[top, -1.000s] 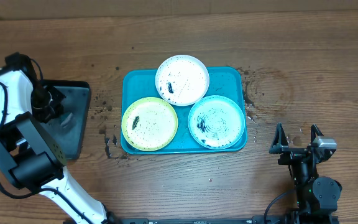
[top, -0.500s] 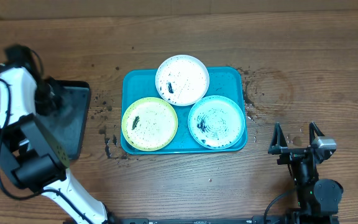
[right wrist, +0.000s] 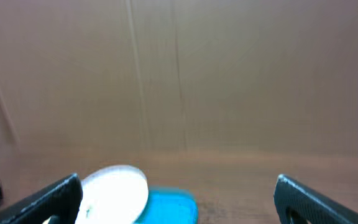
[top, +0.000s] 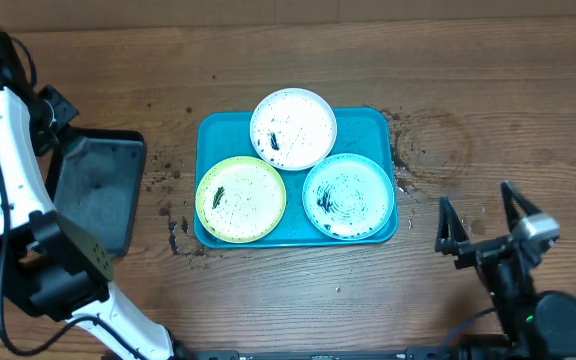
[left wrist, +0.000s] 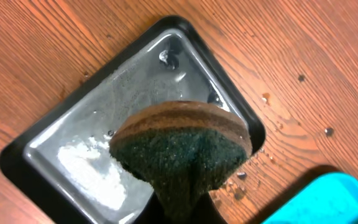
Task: Clean dirty plates on tray and stack at the side
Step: 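Reach the right gripper to the yellow plate rim and grasp it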
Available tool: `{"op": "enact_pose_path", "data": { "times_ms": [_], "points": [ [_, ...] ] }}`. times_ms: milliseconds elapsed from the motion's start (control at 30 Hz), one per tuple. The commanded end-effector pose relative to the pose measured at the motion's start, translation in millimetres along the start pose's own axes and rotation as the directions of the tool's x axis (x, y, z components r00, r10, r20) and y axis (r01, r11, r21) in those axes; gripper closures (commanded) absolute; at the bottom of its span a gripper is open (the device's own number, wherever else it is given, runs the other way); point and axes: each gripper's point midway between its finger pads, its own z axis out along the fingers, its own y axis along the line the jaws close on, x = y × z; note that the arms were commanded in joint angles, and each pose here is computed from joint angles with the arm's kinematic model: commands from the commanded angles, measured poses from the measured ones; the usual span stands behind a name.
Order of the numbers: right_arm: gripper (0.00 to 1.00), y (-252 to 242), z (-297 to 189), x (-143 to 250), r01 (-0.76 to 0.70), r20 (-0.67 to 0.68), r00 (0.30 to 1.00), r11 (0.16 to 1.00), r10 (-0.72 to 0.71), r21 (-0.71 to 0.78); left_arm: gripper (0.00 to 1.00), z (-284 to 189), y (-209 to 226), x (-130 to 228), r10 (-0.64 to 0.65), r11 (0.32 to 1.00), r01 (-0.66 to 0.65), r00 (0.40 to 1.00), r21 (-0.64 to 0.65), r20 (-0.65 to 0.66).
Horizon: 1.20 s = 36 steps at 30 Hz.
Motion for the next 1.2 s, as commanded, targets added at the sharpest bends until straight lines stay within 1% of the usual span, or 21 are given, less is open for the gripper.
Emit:
{"op": "enact_pose_path", "data": {
  "times_ms": [0,33,133,200,233,300,333,400,433,467,533,633,700,767,833,900,933,967,1033,1167],
  "points": [
    [0.0,5.7,9.8,-41.1,0.107,-0.118,0.987,0.994,-0.109,-0.022,0.96,4.5,0.7,10.3,0.035,0.999,-0.036,0.999,-0.017,-0.033],
    [0.0,4.5,16.2,-46.1,0.103,-0.196,0.975,0.994,-0.106,-0.025,0.96,6.2,1.8,13.0,0.036,0.999,-0.037,0.998,-0.021,-0.043],
    [0.0,5.4,41.8,-69.8,0.049,-0.362,0.93,0.997,-0.064,-0.052,0.96,7.0,3.4,16.6,0.037,0.999,-0.038,0.998,-0.027,-0.058],
    [0.0,17.3,62.4,-89.3,-0.029,-0.398,0.917,0.992,-0.022,-0.122,0.96,7.0,3.7,17.4,0.037,0.999,-0.039,0.997,-0.028,-0.062],
    [0.0,28.2,73.3,-98.5,-0.109,-0.416,0.909,0.979,0.027,-0.173,0.96,6.9,4.0,17.9,0.037,0.999,-0.039,0.997,-0.029,-0.064],
    [0.0,51.1,87.7,-111.6,-0.241,-0.454,0.887,0.926,0.09,-0.289,0.96,7.4,4.2,18.6,0.04,0.999,-0.042,0.997,-0.03,-0.066],
    [0.0,63.7,95.3,-117.8,-0.296,-0.468,0.878,0.882,0.1,-0.366,0.96,8.0,5.0,18.7,0.054,0.998,-0.057,0.996,-0.033,-0.067],
    [0.0,74.4,115.5,-121.9,-0.333,-0.465,0.88,0.822,0.096,-0.462,0.96,10.0,7.9,19.5,0.067,0.996,-0.071,0.995,-0.048,-0.069],
    [0.0,75.6,124.7,-118.0,-0.345,-0.471,0.876,0.813,0.1,-0.469,0.96,12.2,8.4,20.8,0.067,0.996,-0.071,0.995,-0.05,-0.075],
    [0.0,75.4,138.1,-107.2,-0.367,-0.497,0.86,0.814,0.113,-0.45,0.96,15.3,8.4,22.3,0.065,0.996,-0.069,0.995,-0.05,-0.081],
    [0.0,78.9,161.2,-75.6,-0.412,-0.576,0.805,0.832,0.142,-0.371,0.96,23.8,5.5,29.2,0.063,0.997,-0.066,0.992,-0.028,-0.106],
    [0.0,97.4,183.8,-16.0,-0.408,-0.694,0.707,0.878,0.132,-0.249,0.96,35.7,2.8,43.9,0.063,0.998,-0.064,0.985,0.0,-0.159],
    [0.01,111.3,193.9,26.9,-0.382,-0.763,0.627,0.916,0.157,-0.126,0.96,37.7,3.4,46.2,0.079,0.997,-0.08,0.983,0.001,-0.166],
    [0.12,124.8,197.3,59.6,-0.354,-0.806,0.566,0.934,0.171,-0.05,0.96,36.1,2.0,44.6,0.103,0.995,-0.102,0.982,0.01,-0.158],
    [0.2,141.6,198.4,90.6,-0.343,-0.844,0.505,0.939,0.178,-0.007,0.96,34.0,-2.4,44.1,0.12,0.993,-0.116,0.98,0.037,-0.157],
    [0.37,163.3,196.1,129.1,-0.347,-0.891,0.419,0.937,0.177,0.023,0.96,32.9,-11.4,47.9,0.153,0.986,-0.14,0.974,0.088,-0.168],
    [0.43,169.0,194.5,140.7,-0.343,-0.902,0.394,0.939,0.177,0.035,0.96,32.5,-14.4,49.2,0.167,0.983,-0.15,0.971,0.105,-0.171],
    [0.43,175.1,191.7,153.5,-0.332,-0.913,0.367,0.942,0.177,0.049,0.96,32.4,-16.0,49.7,0.174,0.981,-0.157,0.97,0.111,-0.171],
    [0.43,186.4,186.0,170.9,-0.311,-0.929,0.335,0.949,0.158,0.049,0.96,32.5,-18.1,49.3,0.181,0.98,-0.163,0.969,0.114,-0.166],
    [0.43,202.0,177.8,190.7,-0.271,-0.942,0.311,0.962,0.125,0.038,0.96,32.3,-24.8,50.0,0.195,0.977,-0.177,0.968,0.123,-0.156]
  ]
}}
